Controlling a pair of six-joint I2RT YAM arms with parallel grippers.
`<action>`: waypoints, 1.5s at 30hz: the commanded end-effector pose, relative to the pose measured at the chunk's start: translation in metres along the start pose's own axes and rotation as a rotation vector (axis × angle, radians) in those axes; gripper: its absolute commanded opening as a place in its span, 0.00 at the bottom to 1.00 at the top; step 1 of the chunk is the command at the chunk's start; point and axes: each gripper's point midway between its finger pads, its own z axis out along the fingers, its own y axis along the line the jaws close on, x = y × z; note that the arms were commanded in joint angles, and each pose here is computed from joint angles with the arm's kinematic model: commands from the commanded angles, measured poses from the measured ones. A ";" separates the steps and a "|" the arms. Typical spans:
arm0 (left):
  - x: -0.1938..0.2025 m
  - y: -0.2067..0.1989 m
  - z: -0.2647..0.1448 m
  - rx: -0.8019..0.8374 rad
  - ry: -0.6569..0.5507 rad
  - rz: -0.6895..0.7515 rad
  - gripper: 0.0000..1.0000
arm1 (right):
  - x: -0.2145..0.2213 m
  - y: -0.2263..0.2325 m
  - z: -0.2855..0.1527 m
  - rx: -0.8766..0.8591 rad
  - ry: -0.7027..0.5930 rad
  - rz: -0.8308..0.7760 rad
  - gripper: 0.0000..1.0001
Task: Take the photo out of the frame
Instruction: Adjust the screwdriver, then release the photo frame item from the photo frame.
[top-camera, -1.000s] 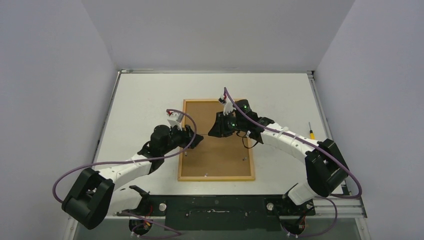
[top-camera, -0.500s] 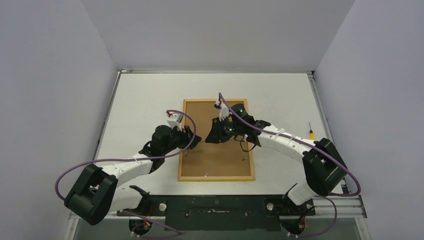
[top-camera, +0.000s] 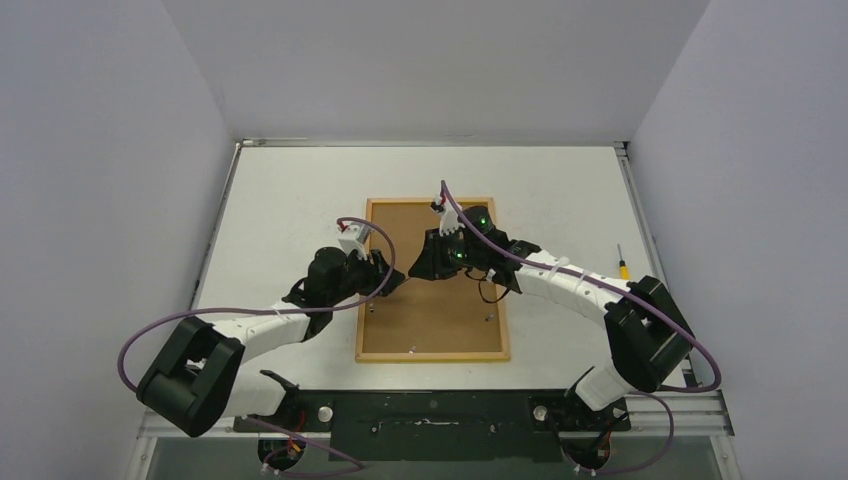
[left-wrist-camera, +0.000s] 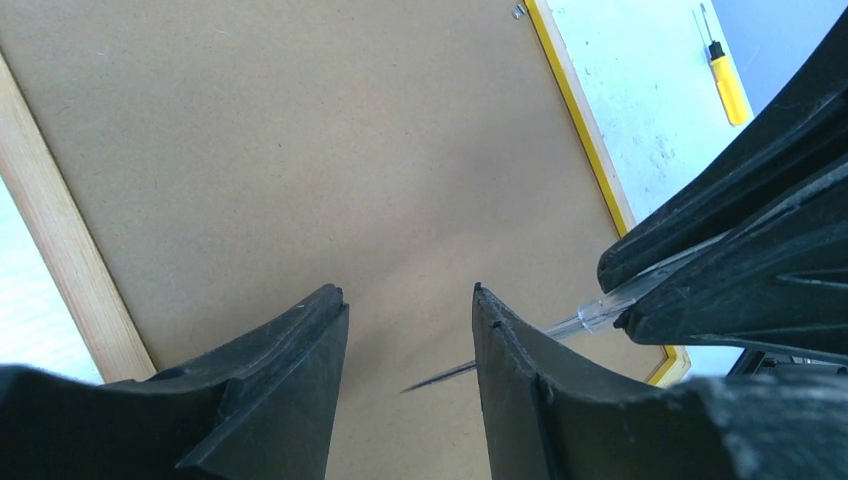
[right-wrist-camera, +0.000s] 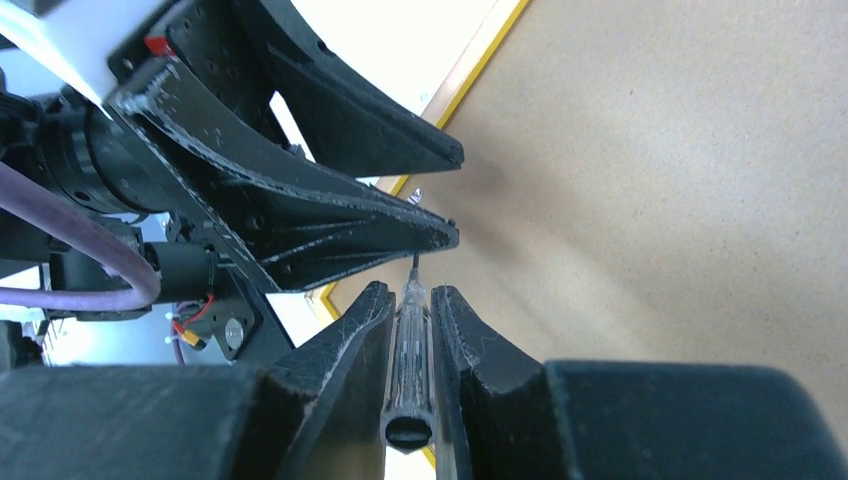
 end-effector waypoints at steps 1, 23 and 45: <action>-0.010 -0.023 0.004 0.101 -0.007 0.006 0.47 | -0.050 0.019 0.004 -0.053 -0.181 -0.035 0.05; -0.037 0.052 -0.029 -0.359 -0.157 0.012 0.59 | -0.081 -0.113 -0.073 0.559 -0.272 0.041 0.05; -0.023 0.092 -0.023 -0.583 -0.051 0.008 0.57 | -0.093 -0.147 -0.112 0.809 -0.415 0.049 0.05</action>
